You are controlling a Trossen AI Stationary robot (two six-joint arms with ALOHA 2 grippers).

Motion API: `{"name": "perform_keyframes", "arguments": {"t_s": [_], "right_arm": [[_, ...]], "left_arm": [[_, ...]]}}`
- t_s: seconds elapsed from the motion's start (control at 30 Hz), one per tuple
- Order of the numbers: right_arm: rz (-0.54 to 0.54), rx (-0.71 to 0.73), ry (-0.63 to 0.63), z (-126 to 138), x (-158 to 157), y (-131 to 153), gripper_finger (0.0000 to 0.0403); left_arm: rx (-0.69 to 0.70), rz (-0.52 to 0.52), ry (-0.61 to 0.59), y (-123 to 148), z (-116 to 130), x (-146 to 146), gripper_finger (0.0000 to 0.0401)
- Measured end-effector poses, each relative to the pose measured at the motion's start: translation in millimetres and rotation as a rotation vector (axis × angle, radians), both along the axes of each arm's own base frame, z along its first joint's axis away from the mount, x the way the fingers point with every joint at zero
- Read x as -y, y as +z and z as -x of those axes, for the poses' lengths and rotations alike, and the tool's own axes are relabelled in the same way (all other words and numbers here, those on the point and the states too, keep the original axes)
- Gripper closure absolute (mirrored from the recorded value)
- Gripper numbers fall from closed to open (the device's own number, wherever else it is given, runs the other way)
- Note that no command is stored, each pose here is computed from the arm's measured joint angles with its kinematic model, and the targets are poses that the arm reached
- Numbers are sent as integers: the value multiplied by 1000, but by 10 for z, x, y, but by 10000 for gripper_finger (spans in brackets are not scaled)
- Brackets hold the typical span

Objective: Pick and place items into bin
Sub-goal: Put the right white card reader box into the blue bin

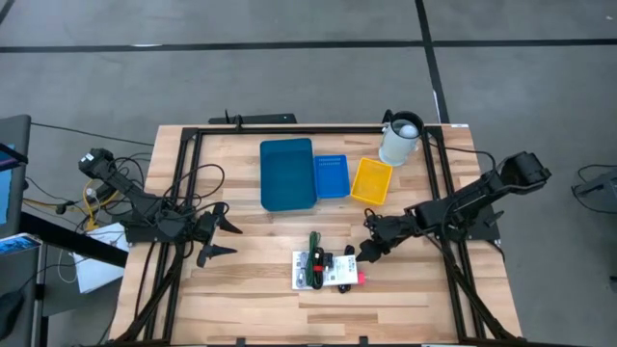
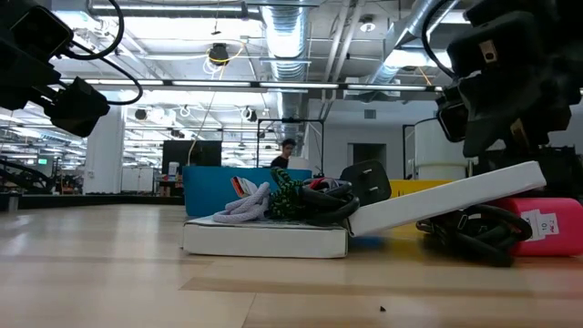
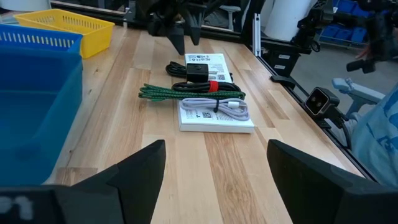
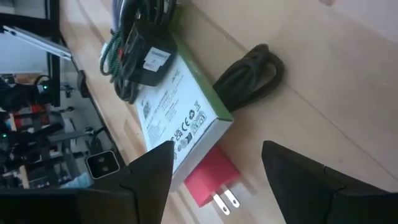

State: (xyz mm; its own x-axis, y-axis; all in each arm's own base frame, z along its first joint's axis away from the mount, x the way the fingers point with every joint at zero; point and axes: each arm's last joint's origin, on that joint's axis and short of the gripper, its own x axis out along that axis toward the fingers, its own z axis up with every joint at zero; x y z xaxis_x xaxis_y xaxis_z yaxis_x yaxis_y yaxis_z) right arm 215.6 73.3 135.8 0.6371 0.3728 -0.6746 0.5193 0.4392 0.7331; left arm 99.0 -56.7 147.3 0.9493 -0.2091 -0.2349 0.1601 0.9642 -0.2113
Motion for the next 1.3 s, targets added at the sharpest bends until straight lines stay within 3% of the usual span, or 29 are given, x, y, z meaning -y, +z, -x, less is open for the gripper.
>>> {"name": "perform_keyframes", "arguments": {"t_s": [1.3], "right_arm": [[19, 13, -21, -7, 5, 4, 163]], "left_arm": [[0, 0, 0, -1, 0, 0, 131]]}}
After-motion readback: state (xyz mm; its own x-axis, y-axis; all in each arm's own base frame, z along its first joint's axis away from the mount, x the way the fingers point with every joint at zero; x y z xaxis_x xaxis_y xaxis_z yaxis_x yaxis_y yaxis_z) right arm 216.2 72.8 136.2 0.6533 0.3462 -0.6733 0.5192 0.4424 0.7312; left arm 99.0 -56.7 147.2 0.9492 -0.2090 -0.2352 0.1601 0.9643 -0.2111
